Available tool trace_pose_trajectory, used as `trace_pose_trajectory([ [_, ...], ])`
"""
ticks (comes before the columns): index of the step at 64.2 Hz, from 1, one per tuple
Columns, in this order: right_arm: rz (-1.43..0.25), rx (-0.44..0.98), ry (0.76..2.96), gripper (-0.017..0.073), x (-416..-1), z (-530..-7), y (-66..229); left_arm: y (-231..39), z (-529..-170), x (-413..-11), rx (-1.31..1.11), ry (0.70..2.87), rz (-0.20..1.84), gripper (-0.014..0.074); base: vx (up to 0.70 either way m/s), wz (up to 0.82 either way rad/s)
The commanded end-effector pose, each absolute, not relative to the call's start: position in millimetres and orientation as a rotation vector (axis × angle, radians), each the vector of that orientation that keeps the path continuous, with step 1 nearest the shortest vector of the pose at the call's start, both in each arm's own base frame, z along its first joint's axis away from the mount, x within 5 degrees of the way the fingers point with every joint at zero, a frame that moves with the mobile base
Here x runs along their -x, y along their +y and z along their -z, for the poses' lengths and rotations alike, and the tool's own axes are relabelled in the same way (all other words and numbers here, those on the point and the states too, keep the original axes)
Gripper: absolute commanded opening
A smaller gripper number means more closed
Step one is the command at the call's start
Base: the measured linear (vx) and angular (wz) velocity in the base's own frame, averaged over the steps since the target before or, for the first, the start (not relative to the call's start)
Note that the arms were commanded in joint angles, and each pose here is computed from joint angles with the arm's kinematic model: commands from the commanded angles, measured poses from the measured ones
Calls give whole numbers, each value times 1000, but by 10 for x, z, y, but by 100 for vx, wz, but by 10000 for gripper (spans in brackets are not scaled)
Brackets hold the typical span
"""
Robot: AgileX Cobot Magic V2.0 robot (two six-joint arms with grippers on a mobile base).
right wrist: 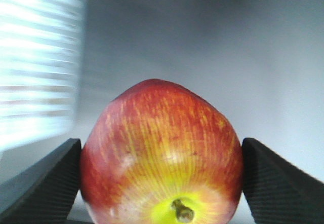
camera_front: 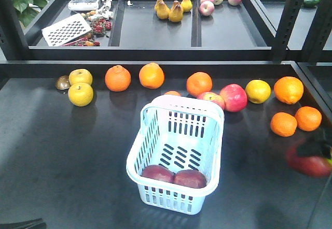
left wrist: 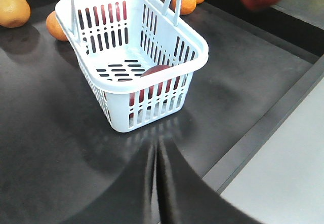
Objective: Pick three apples into basket with both arms
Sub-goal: 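Grasp a third red apple beside the oranges with the right gripper, then carry the held apple over the basket and lower it inside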
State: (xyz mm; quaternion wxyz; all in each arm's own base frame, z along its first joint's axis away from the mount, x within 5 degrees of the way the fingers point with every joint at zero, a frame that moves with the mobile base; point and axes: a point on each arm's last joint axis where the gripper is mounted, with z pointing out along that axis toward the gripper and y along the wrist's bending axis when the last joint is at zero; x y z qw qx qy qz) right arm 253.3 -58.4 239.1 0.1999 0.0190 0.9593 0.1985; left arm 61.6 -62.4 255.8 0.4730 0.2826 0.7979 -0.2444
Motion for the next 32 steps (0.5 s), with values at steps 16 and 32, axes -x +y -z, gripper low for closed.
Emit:
trace_pose_trajectory([
  [16,-791,437,2438,-4,-2363,-2953,600,-627,-2675,-654,-626,1902,616,-6,0,0],
  [32,-712,519,2324,8,-2515,-2797,1271,-627,-2675,-654,-626,1902,616,-6,0,0],
])
